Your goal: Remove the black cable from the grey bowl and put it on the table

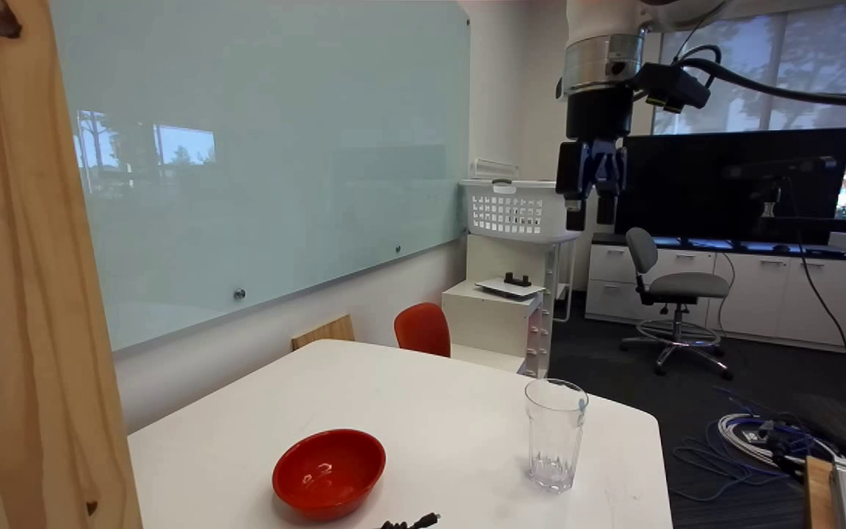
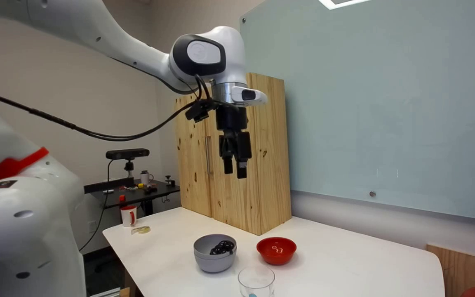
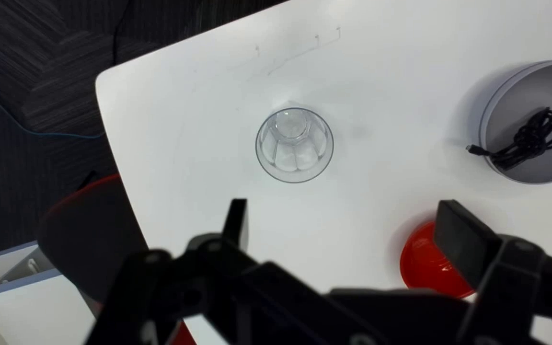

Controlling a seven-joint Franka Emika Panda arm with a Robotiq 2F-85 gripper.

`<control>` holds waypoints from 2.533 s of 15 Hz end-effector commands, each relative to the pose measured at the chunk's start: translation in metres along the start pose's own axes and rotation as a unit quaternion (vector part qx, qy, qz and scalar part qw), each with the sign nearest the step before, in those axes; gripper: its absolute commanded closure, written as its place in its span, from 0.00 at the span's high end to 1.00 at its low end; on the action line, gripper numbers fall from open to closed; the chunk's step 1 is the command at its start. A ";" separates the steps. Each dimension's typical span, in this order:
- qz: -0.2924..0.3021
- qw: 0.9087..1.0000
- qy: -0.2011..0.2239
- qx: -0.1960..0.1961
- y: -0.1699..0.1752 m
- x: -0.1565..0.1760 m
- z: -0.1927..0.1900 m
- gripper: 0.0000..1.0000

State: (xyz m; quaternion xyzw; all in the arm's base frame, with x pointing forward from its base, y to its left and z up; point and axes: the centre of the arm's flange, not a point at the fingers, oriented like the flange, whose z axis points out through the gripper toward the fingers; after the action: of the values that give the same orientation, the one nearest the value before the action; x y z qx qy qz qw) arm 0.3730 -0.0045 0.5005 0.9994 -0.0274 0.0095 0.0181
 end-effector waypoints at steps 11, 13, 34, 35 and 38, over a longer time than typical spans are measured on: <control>-0.190 0.979 -0.013 0.070 -0.068 0.095 0.068 1.00; -0.233 0.969 -0.026 0.079 -0.087 0.101 0.073 1.00; -0.595 0.793 -0.007 0.134 -0.153 0.123 0.130 1.00; -0.602 0.785 -0.010 0.143 -0.149 0.123 0.136 1.00; -0.616 0.769 -0.009 0.167 -0.144 0.127 0.149 1.00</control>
State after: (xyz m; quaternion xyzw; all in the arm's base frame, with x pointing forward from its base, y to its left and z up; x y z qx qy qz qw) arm 0.5000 0.1347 0.3699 0.8069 0.5795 -0.0053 -0.1146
